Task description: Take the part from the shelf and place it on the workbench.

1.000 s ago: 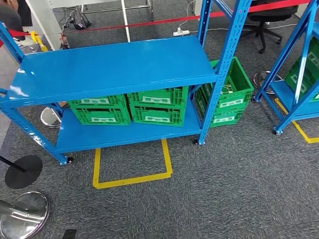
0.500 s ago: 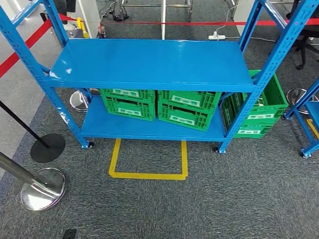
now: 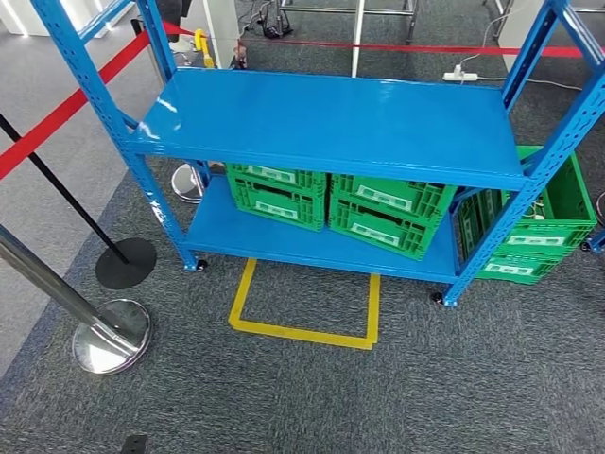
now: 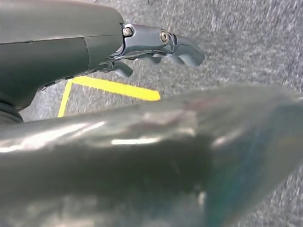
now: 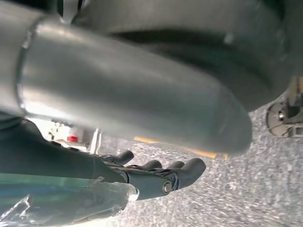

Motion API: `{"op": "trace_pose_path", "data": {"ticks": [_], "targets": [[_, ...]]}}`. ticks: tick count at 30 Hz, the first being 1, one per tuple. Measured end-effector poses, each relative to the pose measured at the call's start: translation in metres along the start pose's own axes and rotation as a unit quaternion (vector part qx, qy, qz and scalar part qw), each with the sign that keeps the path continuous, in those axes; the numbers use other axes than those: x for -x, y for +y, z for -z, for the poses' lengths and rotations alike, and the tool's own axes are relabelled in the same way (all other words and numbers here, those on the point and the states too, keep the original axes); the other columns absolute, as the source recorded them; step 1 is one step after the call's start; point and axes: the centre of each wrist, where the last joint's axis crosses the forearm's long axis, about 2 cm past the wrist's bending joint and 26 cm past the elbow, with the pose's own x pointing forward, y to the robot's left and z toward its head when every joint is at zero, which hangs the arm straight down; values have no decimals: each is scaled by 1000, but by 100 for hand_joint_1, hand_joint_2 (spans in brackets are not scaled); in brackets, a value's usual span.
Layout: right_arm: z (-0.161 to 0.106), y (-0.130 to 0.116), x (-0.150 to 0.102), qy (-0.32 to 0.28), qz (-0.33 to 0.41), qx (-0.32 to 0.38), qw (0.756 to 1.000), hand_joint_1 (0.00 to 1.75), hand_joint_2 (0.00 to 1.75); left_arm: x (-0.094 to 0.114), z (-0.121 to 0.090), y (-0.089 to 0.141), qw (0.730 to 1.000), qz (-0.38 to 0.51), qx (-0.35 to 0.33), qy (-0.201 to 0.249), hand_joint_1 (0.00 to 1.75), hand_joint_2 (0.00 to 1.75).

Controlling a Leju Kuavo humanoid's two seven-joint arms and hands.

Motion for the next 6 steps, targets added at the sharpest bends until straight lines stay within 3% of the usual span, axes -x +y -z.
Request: {"op": "trace_pose_path", "data": {"ticks": [2,3,4,6], "targets": [[0,0,0,1,3,0,1000,0,87,0,0,-1,1000,-1,1,0,0,131],[0,0,0,1,4,-1,1000,0,44,0,0,-1,1000,-1,2,0,0,131],[0,0,0,1,5,-1,1000,0,0,0,0,-1,1000,-1,2,0,0,87],[0,0,0,1,6,-1,1000,0,0,0,0,-1,1000,-1,4,1,0,0]]}}
